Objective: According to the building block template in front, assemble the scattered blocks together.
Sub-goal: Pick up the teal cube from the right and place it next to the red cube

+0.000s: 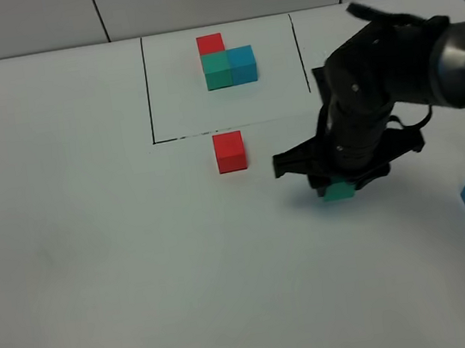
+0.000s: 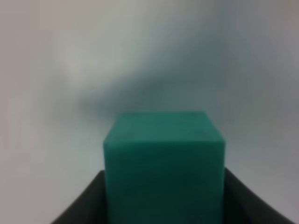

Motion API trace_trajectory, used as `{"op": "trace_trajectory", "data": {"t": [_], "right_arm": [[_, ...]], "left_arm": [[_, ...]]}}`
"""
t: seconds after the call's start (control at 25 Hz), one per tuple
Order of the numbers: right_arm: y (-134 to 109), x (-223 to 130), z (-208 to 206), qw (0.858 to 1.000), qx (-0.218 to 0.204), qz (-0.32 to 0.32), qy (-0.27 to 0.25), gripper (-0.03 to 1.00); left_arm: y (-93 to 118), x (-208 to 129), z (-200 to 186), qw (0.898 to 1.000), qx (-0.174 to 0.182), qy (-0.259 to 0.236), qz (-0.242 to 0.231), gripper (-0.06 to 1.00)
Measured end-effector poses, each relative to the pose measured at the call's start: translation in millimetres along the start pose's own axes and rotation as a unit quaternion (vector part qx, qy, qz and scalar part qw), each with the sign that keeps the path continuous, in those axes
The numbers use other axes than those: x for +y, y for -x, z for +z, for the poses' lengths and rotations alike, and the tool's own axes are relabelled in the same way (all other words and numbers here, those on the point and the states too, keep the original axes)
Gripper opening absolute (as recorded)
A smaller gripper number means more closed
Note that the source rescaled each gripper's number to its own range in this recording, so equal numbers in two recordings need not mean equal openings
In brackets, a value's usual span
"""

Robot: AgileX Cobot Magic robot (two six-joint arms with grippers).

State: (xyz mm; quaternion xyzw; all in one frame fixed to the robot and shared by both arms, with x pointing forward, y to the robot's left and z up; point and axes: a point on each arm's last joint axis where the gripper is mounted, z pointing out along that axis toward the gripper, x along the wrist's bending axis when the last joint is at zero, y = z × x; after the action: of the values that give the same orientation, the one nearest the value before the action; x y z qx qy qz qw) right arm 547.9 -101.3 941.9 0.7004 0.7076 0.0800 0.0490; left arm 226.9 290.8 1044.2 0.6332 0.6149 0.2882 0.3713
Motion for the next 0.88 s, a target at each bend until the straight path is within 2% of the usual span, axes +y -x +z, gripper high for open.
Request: {"op": "trace_trajectory", "data": {"t": [0.2,0.48,0.88], "right_arm": [[-36.6,-16.0,-0.2,0.999,0.022,0.016,0.021,0.0],[-78.9,-4.4,7.0,1.0,0.02,-0.012,0.018,0.0],[-113.5,14.1,22.7,0.999,0.015,-0.028,0.019,0.0]], "left_arm": [[0.0,0.0,0.0,1.0,0.0,0.0,0.0,0.84],[0.0,0.0,0.0,1.0,0.0,0.0,0.0,0.84],[-1.0,0.0,0.0,1.0,0.005,0.0,0.002,0.84]]}}
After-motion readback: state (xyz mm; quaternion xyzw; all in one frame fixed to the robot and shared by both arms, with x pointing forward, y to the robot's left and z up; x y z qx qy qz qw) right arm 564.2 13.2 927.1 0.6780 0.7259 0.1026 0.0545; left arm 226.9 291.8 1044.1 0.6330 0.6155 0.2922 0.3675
